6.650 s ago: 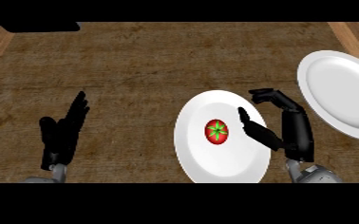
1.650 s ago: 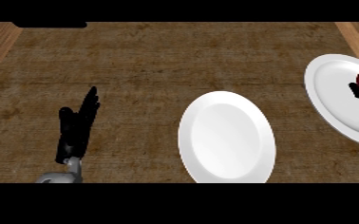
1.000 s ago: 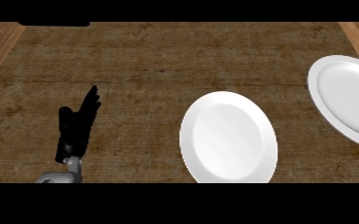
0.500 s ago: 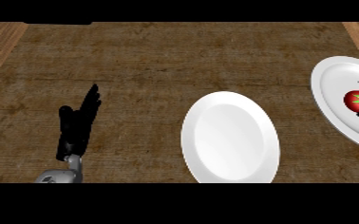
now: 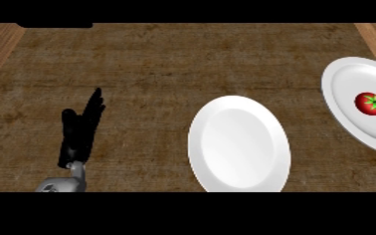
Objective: Pick the tomato from the plate and place it in the plate
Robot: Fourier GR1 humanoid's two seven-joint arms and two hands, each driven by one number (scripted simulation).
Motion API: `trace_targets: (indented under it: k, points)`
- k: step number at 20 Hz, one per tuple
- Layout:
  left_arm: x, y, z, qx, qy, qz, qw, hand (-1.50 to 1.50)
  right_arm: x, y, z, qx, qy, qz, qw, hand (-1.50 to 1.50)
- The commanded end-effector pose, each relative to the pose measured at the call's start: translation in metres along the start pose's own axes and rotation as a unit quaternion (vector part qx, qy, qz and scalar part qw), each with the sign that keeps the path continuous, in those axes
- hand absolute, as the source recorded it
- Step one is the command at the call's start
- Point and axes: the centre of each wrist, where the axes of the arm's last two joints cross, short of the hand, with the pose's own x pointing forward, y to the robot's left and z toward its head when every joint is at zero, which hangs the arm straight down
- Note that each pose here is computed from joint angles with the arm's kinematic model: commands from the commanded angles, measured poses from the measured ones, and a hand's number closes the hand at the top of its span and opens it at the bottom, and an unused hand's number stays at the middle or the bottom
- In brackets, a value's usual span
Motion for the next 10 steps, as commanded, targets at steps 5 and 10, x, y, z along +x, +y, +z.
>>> trace_targets:
  k: [5,10]
  points:
    - [0.000,-0.006,0.008,-0.002,-0.001,-0.004,1.0000,0.00,-0.028,-0.027,0.040,-0.063,-0.045,-0.200,0.977,-1.50]
    - [-0.003,0.011,0.004,-0.007,-0.002,-0.006,1.0000,0.00,-0.036,-0.024,0.049,-0.037,-0.044,-0.214,0.975,-1.50]
